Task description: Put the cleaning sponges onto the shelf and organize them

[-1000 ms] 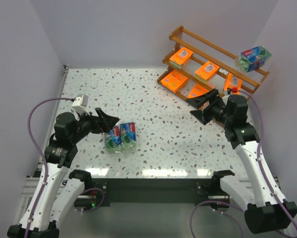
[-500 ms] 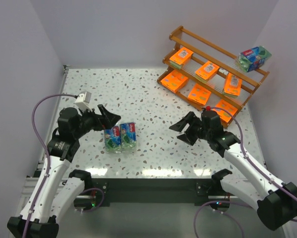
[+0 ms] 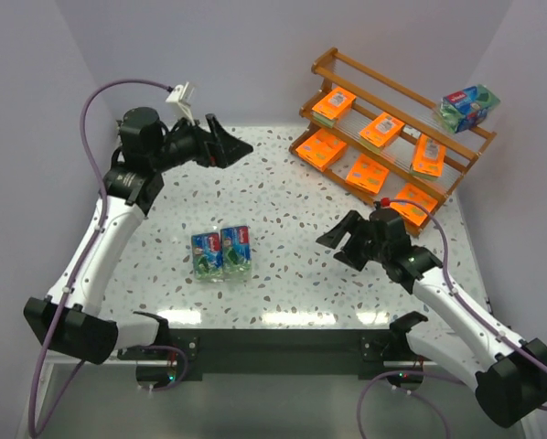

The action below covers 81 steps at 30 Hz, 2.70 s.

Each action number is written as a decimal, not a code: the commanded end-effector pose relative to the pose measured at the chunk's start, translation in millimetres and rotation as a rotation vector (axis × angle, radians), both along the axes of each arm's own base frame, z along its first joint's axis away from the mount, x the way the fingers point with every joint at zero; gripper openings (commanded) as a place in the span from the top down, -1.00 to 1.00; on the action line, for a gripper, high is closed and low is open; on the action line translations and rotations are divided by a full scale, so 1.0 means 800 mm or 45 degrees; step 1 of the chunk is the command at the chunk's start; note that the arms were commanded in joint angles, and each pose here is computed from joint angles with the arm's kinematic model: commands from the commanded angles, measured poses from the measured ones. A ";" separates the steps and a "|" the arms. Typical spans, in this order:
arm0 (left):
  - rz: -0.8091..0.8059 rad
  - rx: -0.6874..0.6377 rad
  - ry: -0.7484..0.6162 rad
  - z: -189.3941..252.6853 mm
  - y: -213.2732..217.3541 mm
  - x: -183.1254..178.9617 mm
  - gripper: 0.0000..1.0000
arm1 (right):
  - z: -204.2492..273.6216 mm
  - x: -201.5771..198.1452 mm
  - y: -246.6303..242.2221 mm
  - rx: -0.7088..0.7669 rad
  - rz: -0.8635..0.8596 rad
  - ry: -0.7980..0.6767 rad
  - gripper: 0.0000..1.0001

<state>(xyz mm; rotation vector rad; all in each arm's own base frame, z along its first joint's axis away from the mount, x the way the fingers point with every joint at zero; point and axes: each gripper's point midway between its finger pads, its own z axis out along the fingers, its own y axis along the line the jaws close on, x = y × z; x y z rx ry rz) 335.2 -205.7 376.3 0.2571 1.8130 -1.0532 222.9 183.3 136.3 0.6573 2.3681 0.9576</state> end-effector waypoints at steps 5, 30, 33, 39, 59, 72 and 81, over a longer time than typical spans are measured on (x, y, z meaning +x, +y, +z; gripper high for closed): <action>-0.107 -0.017 -0.108 0.034 -0.020 -0.007 -1.00 | 0.158 0.079 -0.038 -0.039 -0.300 -0.445 -0.62; -0.009 0.052 0.025 -0.063 0.024 -0.111 -1.00 | 0.350 0.179 -0.339 0.006 -1.344 -0.474 -0.66; -0.030 0.067 0.011 -0.065 0.022 -0.108 -1.00 | 0.359 0.190 -0.347 0.025 -1.322 -0.475 -0.65; -0.058 0.091 -0.008 -0.069 0.019 -0.102 -1.00 | 0.366 0.203 -0.354 0.009 -1.283 -0.416 -0.64; -0.118 0.131 -0.014 -0.087 0.013 -0.079 -1.00 | 0.345 0.222 -0.356 -0.118 -1.151 -0.271 -0.57; -0.096 0.118 0.006 -0.093 0.022 -0.067 -1.00 | 0.313 0.250 -0.370 -0.178 -1.123 -0.250 -0.38; -0.087 0.089 0.024 -0.094 0.024 -0.061 -1.00 | 0.303 0.269 -0.373 -0.166 -1.107 -0.274 -0.12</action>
